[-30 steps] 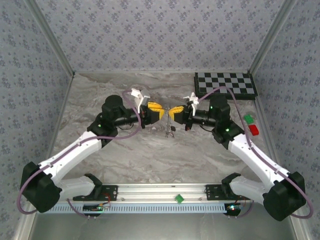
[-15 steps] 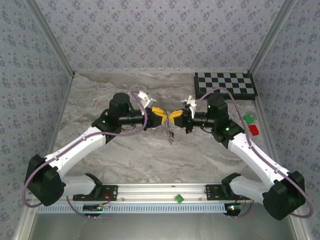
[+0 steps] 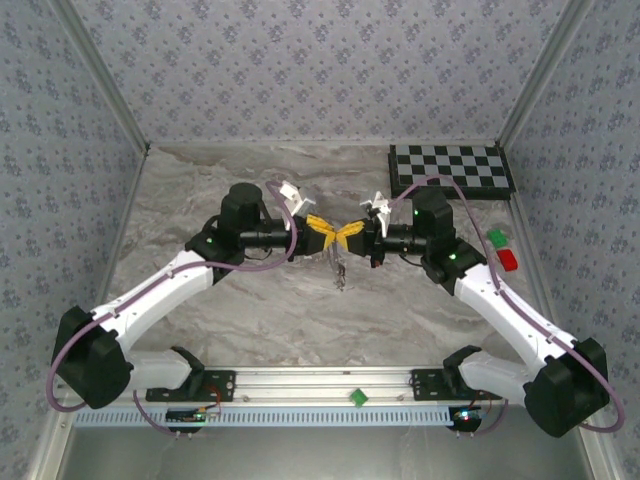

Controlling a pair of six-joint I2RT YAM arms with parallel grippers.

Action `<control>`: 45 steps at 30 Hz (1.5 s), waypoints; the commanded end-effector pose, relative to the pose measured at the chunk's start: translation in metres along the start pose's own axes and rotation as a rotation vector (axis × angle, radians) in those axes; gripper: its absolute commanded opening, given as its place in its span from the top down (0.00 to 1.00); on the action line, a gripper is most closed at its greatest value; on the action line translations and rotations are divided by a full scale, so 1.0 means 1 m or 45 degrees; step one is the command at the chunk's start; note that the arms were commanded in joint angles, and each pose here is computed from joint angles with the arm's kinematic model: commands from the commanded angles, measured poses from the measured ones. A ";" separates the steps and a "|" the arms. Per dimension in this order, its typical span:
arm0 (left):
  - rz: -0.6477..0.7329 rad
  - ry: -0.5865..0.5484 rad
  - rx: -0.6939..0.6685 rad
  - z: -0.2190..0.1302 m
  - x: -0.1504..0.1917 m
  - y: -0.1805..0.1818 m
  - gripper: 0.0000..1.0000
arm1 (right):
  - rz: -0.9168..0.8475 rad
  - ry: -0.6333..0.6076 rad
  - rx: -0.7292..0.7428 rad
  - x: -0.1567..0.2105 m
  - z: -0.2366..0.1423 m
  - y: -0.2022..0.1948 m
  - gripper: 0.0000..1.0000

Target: Put the keys on the keyring

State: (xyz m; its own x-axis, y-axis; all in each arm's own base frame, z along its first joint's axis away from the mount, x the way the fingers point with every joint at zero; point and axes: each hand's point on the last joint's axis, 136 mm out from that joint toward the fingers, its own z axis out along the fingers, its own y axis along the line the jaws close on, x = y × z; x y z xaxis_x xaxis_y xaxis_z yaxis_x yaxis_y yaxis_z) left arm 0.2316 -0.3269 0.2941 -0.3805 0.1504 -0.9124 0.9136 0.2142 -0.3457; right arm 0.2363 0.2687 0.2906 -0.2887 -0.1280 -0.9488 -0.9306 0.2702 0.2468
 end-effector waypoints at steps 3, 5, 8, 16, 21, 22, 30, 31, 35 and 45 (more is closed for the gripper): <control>0.048 0.032 0.055 0.003 -0.006 -0.010 0.77 | -0.058 -0.043 -0.046 -0.019 -0.002 0.010 1.00; 0.045 0.038 0.059 0.004 -0.006 -0.010 0.77 | -0.058 -0.042 -0.046 -0.019 -0.002 0.010 1.00; 0.040 0.049 0.065 0.006 -0.004 -0.010 0.85 | -0.058 -0.044 -0.047 -0.019 -0.003 0.011 1.00; 0.051 0.063 0.056 0.006 -0.003 -0.010 0.98 | -0.056 -0.051 -0.043 -0.020 -0.004 0.010 1.00; 0.049 0.093 0.068 0.007 0.001 -0.011 0.90 | -0.053 -0.061 -0.040 -0.022 -0.006 0.010 1.00; 0.048 0.096 0.072 0.008 0.002 -0.011 0.88 | -0.053 -0.064 -0.042 -0.022 -0.006 0.010 1.00; 0.044 0.125 0.086 0.011 0.005 -0.012 0.83 | -0.039 -0.062 -0.056 -0.022 -0.006 0.010 1.00; 0.044 0.126 0.086 0.011 0.005 -0.012 0.83 | -0.041 -0.064 -0.055 -0.022 -0.006 0.010 1.00; 0.046 0.127 0.083 0.011 0.006 -0.011 0.90 | -0.042 -0.075 -0.050 -0.024 -0.007 0.009 1.00; 0.067 -0.021 -0.001 0.008 -0.010 -0.004 1.00 | 0.012 -0.106 0.052 -0.024 -0.011 -0.003 0.66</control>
State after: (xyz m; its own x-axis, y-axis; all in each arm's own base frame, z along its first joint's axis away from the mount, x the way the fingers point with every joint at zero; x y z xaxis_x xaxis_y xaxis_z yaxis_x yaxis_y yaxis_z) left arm 0.2336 -0.3357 0.2896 -0.3566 0.2076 -0.9109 0.9264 0.2047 -0.3160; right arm 0.2421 0.2628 0.2911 -0.3328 -0.1060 -0.9370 -0.9108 0.2935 0.2903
